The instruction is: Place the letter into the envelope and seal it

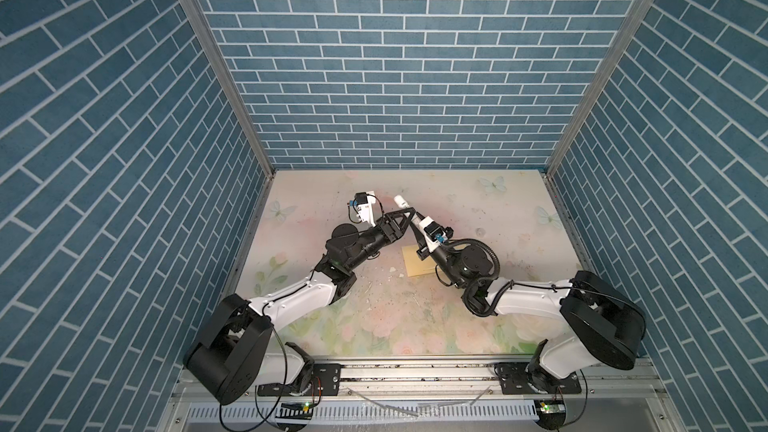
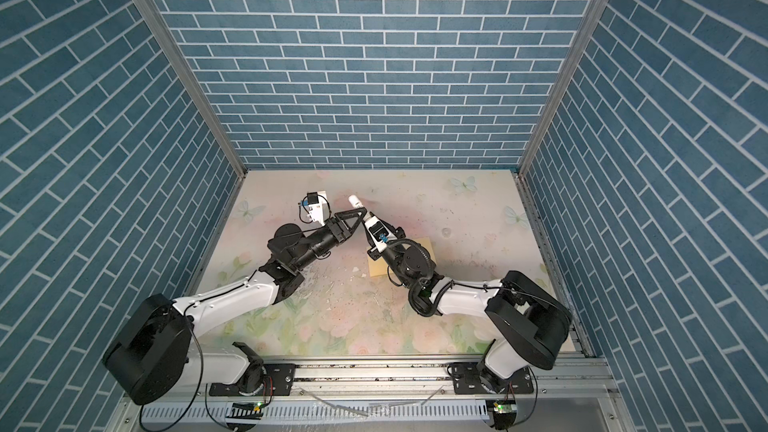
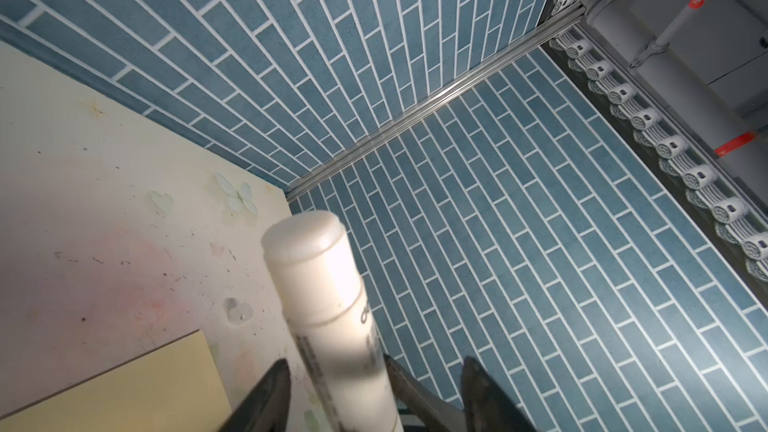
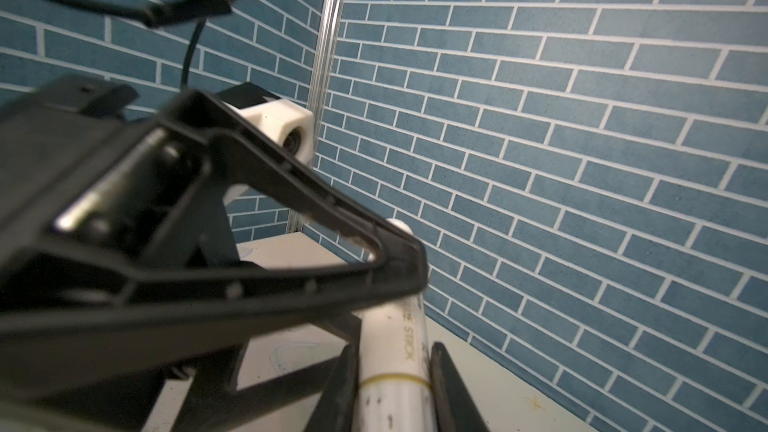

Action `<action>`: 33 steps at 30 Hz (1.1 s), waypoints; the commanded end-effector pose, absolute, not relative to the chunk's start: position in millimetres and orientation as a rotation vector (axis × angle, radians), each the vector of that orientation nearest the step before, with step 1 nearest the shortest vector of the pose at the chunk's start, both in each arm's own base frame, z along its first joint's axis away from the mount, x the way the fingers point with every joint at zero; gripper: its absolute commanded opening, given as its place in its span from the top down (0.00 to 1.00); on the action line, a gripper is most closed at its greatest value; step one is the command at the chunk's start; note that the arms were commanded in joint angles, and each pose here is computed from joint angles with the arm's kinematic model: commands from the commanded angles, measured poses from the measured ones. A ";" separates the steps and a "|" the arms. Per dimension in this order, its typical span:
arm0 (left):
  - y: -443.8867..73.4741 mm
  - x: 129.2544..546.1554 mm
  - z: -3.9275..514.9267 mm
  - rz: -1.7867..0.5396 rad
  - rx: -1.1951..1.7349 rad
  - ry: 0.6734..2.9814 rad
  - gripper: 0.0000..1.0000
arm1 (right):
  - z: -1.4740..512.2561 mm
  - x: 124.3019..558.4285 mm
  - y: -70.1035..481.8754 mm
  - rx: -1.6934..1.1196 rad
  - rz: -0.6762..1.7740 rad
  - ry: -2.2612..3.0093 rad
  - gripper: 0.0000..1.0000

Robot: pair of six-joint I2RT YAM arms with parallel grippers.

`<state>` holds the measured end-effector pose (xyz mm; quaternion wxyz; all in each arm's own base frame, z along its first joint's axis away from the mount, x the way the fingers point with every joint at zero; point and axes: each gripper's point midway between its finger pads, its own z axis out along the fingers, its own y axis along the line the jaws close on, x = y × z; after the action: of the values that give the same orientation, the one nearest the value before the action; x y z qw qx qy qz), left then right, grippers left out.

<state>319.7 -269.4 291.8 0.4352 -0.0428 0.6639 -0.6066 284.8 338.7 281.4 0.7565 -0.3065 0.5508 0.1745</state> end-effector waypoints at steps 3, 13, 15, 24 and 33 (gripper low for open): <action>-246.0 305.3 315.0 -1.177 0.209 1.587 0.16 | 291.4 279.3 319.6 -0.710 0.303 1.239 1.00; -226.9 273.1 323.4 -0.593 0.718 1.348 0.06 | 290.5 272.8 279.5 -0.732 0.399 1.558 1.00; -232.4 271.0 318.0 -0.565 0.777 1.291 0.06 | 289.8 271.7 270.3 -0.720 0.419 1.622 1.00; -290.4 252.9 284.8 -0.431 1.125 1.049 0.05 | 270.0 261.4 258.7 -0.728 0.520 1.924 1.00; -311.0 242.8 261.6 -0.306 1.321 0.987 0.08 | 260.8 244.4 274.0 -0.794 0.645 2.092 1.00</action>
<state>242.6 -306.5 259.2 0.6661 0.5579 0.4656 -0.1681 256.6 268.7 252.4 0.4330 -0.3209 0.8135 0.2187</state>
